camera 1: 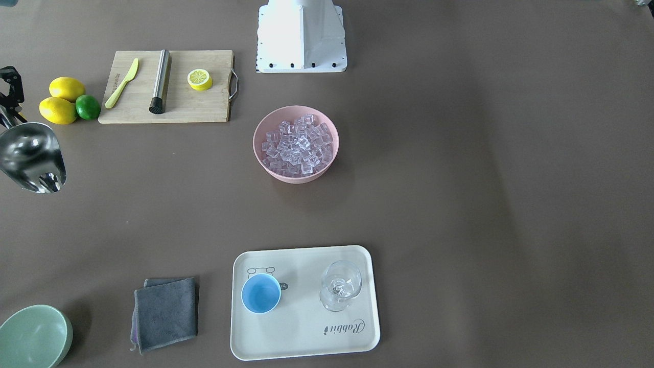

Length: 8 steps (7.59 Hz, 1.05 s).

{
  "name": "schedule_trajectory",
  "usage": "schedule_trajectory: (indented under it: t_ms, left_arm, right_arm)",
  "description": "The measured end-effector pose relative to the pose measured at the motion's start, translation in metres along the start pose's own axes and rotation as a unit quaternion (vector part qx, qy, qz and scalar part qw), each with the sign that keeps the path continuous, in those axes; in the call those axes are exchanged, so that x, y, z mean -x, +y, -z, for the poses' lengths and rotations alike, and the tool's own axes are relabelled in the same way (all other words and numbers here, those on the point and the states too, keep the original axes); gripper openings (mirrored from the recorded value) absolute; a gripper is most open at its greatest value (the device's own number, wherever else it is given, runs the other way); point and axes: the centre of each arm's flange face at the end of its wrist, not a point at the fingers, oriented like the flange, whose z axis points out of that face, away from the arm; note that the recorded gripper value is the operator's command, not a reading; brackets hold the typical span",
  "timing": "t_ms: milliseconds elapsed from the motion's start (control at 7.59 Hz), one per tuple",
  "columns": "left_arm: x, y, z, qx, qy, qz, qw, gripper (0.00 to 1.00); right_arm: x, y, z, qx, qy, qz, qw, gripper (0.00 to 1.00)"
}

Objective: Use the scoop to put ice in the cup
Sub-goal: 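Lift the scoop with the right gripper and raise it off the table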

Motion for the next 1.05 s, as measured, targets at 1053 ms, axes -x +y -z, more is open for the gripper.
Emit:
schedule_trajectory:
  t_ms: [1053]
  left_arm:
    - [0.020,0.010,-0.016,-0.021,0.041,0.068,0.9966,0.98]
  right_arm:
    - [-0.005,-0.060,0.075,0.145,0.062,0.313,0.9366,0.00]
